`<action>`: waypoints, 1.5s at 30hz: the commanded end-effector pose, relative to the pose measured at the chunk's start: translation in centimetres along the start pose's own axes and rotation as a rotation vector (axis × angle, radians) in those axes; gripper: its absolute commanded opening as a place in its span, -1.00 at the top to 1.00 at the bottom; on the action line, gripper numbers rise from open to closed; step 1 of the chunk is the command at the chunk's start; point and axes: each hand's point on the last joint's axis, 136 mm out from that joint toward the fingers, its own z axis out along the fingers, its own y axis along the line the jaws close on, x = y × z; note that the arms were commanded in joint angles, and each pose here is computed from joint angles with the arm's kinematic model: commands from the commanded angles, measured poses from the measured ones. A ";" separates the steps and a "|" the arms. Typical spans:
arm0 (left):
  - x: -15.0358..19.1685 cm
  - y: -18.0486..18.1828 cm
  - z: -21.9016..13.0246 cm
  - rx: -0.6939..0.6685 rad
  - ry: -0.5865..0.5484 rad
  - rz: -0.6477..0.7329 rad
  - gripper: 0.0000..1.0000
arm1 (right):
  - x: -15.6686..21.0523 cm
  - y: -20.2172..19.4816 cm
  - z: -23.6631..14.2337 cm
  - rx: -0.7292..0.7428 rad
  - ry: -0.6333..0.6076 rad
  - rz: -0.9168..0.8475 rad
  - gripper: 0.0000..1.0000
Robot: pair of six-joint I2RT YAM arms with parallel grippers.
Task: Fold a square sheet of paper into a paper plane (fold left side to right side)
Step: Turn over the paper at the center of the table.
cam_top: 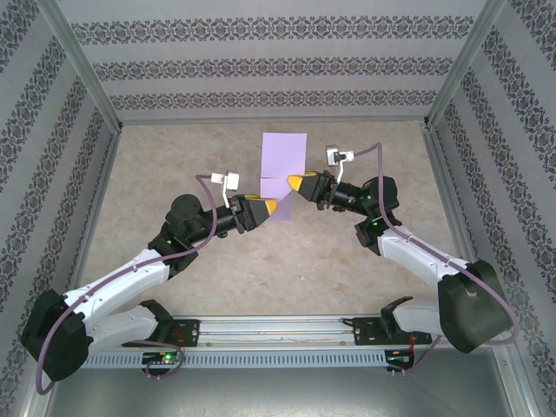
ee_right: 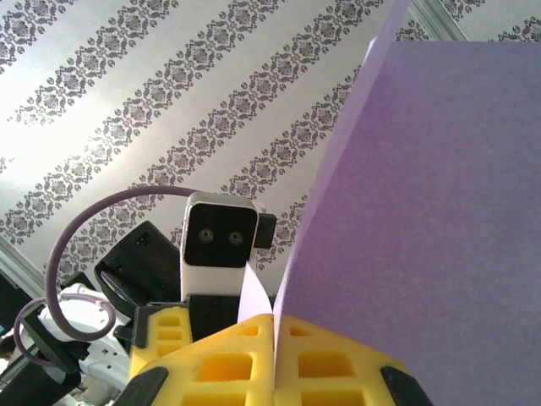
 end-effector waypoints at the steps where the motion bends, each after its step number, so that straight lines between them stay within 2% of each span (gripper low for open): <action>1: -1.8 -1.2 -0.5 0.041 -0.076 0.044 0.18 | 0.1 0.9 0.0 -0.037 -0.003 -0.032 1.00; 6: -1.5 -0.8 -0.4 0.031 -0.070 0.038 0.68 | 0.4 0.8 -0.2 -0.031 -0.002 -0.026 0.85; 12: -0.8 0.1 -0.4 -0.012 -0.036 0.036 1.00 | 1.0 -0.4 -1.4 0.028 -0.002 -0.025 0.43; 16: 0.4 1.9 -0.7 -0.127 0.038 0.044 1.00 | 1.7 -2.7 -3.4 0.170 0.000 -0.027 0.16; 19: 1.3 3.2 -1.3 -0.225 0.105 0.062 1.00 | 3.3 -5.8 -5.7 0.422 0.051 -0.048 0.08; 23: 2.7 5.5 -2.7 -0.418 0.228 0.102 1.00 | 5.2 -9.9 -11.2 0.831 0.128 -0.101 -0.04; 26: 3.8 7.1 -4.0 -0.591 0.348 0.165 1.00 | 6.2 -11.7 -15.1 1.040 0.158 -0.105 -0.18; 29: 4.8 8.1 -4.9 -0.744 0.469 0.250 1.00 | 7.4 -13.2 -18.0 1.179 0.188 -0.082 -0.40; 33: 5.8 8.9 -5.4 -0.944 0.614 0.401 1.00 | 8.8 -15.0 -21.1 1.306 0.186 -0.003 -0.93; 37: 5.5 9.3 -5.8 -1.185 0.713 0.573 1.00 | 9.3 -16.1 -23.0 1.347 0.122 0.097 -0.96; 40: 4.5 9.2 -6.1 -1.362 0.721 0.668 1.00 | 9.3 -16.4 -23.9 1.368 0.079 0.140 -0.96; 45: 5.9 10.4 -5.8 -1.535 0.733 0.705 1.00 | 9.6 -16.8 -24.8 1.400 0.047 0.178 -0.96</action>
